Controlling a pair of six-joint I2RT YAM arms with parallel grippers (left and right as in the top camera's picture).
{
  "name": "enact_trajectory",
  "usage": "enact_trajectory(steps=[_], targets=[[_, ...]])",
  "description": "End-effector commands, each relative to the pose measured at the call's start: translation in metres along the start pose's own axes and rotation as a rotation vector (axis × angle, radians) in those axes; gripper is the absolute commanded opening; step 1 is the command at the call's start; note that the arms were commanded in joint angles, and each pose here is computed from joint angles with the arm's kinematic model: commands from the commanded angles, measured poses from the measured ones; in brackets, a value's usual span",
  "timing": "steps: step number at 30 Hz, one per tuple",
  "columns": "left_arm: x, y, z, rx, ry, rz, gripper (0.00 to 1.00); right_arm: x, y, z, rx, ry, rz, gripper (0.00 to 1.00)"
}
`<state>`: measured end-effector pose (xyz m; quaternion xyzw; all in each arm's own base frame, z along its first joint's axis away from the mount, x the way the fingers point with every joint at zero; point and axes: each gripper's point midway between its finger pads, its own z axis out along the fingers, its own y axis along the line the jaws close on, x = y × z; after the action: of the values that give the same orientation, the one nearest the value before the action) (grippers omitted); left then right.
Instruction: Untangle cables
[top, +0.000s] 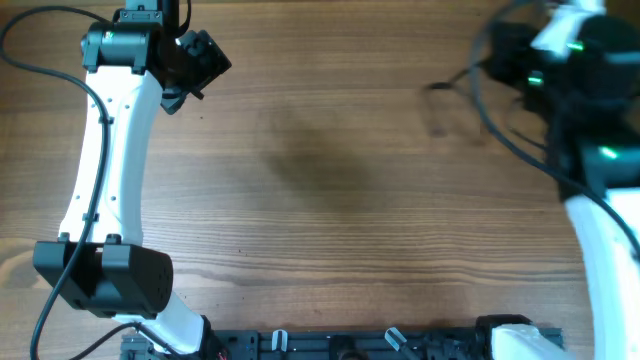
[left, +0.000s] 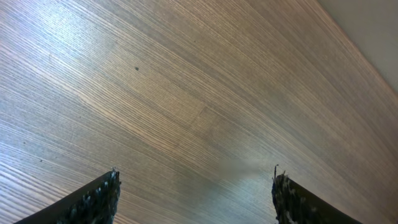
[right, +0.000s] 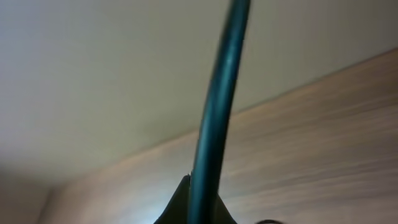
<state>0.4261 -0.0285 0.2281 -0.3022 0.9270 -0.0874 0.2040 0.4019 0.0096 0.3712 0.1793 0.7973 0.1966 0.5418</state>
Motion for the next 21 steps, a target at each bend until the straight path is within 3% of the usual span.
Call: enact_trajectory(steps=[1, 8, 14, 21], targets=[[0.001, 0.002, 0.007, -0.016, 0.005, -0.006, 0.8, -0.054, -0.049, -0.052, 0.126, -0.181, 0.036, 0.04], [0.001, 0.002, 0.007, -0.016, 0.005, -0.008, 0.8, -0.107, -0.171, -0.098, 0.417, -0.372, 0.163, 0.04], [0.001, 0.002, 0.007, -0.016, 0.005, -0.008, 0.8, -0.103, -0.273, -0.085, 0.558, -0.352, 0.306, 0.04], [0.0, -0.006, 0.007, 0.012, 0.0, -0.002, 0.81, -0.149, -0.289, -0.131, 0.571, -0.53, 0.335, 0.04]])
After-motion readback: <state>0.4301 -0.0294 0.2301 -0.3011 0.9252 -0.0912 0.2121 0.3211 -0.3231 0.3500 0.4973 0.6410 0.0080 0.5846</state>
